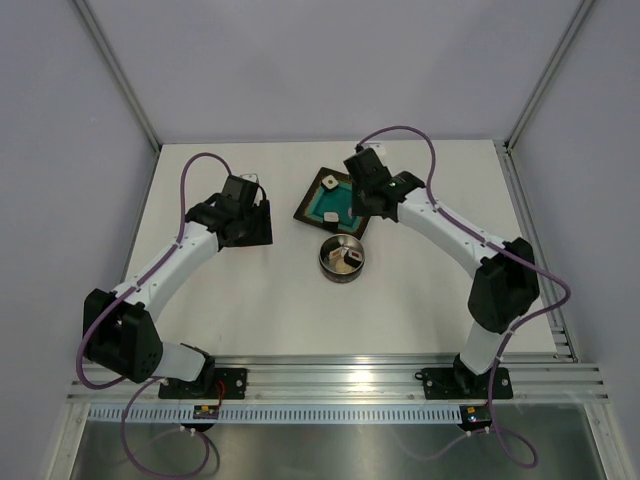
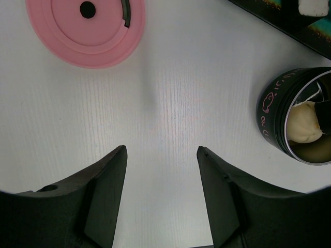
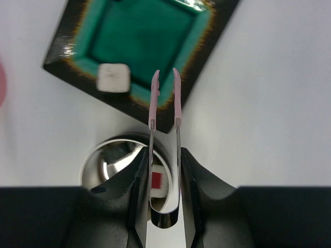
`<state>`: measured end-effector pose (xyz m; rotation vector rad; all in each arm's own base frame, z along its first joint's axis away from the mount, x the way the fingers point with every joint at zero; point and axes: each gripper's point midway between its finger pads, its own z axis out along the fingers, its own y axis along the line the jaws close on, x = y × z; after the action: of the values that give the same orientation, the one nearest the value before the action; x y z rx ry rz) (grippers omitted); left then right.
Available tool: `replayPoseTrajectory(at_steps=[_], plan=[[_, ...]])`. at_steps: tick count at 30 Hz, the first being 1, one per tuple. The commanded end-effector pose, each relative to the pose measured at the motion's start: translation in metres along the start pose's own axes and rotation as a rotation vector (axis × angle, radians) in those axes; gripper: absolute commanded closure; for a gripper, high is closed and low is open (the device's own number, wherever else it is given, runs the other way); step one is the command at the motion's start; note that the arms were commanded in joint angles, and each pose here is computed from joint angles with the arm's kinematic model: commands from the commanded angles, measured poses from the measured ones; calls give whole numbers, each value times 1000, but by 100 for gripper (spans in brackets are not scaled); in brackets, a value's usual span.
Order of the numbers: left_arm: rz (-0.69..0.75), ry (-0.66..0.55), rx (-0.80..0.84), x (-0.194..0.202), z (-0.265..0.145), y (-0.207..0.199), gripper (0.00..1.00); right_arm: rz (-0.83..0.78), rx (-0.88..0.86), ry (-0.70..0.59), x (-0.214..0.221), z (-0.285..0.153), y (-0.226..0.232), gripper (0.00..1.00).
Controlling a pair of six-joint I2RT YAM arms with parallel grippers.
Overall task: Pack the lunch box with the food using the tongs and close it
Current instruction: Place the clamp at the center of the board.
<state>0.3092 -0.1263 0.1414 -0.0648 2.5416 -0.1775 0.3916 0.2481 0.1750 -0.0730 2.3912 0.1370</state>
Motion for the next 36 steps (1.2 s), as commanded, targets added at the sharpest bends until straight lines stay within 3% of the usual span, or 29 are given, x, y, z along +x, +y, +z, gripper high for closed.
replayPoseTrajectory(at_steps=[1,5,9,21,25,36], plan=[[9,-52,-2,-14,-6,2,39,106,77,-236,-44,-37,-52,79],[7,-47,6,-14,-4,-1,39,169,179,-286,-27,-42,-97,79],[4,-43,12,-14,-2,-2,39,224,270,-228,17,-28,-127,79],[1,-32,13,-13,0,-3,39,364,336,-92,116,9,-146,78],[-2,-29,17,-13,1,-5,39,377,339,-44,136,19,-146,65],[2,-26,13,-14,1,-4,39,360,348,50,171,50,-143,55]])
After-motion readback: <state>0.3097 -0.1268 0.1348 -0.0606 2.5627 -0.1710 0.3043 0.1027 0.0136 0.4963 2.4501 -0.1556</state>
